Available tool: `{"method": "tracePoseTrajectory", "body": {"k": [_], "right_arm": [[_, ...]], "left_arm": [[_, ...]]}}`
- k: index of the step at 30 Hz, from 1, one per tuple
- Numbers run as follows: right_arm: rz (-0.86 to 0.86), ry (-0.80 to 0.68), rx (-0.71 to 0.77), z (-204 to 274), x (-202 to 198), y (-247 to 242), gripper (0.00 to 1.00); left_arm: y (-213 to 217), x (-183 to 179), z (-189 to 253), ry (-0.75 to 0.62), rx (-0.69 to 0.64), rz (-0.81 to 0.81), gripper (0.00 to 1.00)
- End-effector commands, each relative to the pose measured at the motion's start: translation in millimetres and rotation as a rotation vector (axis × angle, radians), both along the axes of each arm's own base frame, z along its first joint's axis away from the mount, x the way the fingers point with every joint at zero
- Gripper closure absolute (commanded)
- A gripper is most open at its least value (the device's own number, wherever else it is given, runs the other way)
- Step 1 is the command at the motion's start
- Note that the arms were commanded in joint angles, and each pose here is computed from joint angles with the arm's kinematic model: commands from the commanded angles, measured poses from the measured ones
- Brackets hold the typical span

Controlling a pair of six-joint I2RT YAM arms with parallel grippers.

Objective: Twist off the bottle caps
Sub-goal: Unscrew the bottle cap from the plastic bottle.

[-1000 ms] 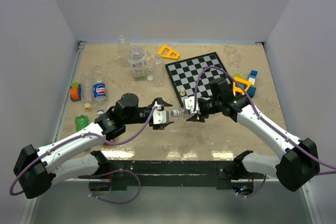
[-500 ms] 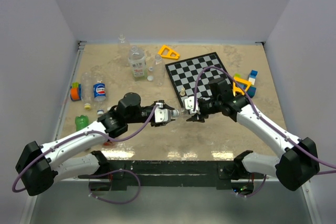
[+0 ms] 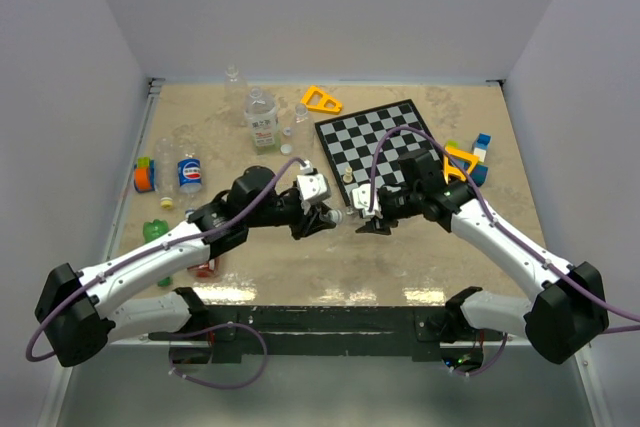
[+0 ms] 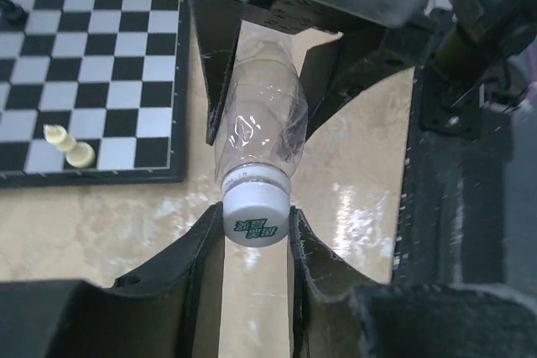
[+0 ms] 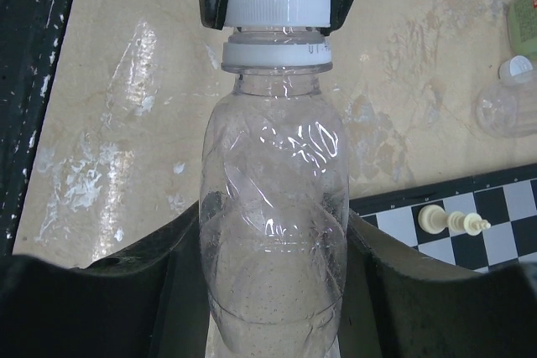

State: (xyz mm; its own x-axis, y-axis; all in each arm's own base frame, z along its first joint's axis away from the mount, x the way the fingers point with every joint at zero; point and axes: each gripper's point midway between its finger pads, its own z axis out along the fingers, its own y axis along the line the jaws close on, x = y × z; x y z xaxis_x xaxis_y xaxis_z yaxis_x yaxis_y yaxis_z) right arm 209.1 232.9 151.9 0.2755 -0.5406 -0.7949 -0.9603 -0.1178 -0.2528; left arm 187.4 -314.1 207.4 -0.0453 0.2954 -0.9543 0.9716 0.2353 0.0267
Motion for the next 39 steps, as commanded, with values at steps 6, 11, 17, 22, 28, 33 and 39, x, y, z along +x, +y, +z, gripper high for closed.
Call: {"method": "tracePoseTrajectory", "body": {"k": [6,11,17,22,28,33,39], "right_arm": [[0.019,-0.022,0.007,1.3,1.3,2.9,0.85],[0.02,-0.021,0.01,1.9,0.5,3.3,0.85],[0.015,-0.018,0.004,0.2,1.5,2.6,0.85],[0.017,-0.018,0.004,0.0,1.5,3.1,0.85],[0.018,-0.02,0.006,0.6,1.3,3.2,0.85],[0.018,-0.021,0.007,1.2,0.9,3.0,0.85],[0.017,-0.02,0.006,1.0,1.0,2.6,0.85]], "left_arm": [[10.2,-4.1,29.2,0.739,-0.205,0.48,1.0],[14.0,-3.2,38.8,0.766,-0.258,0.515,1.0],[13.9,0.0,40.3,0.733,-0.252,0.511,1.0],[17.3,2.9,43.5,0.69,-0.246,0.518,0.65],[26.7,0.7,65.1,0.582,-0.284,0.482,0.27],[42.4,-1.4,75.4,0.473,-0.279,0.481,0.12],[60.4,0.6,89.8,0.283,-0.257,0.469,0.04]]}}
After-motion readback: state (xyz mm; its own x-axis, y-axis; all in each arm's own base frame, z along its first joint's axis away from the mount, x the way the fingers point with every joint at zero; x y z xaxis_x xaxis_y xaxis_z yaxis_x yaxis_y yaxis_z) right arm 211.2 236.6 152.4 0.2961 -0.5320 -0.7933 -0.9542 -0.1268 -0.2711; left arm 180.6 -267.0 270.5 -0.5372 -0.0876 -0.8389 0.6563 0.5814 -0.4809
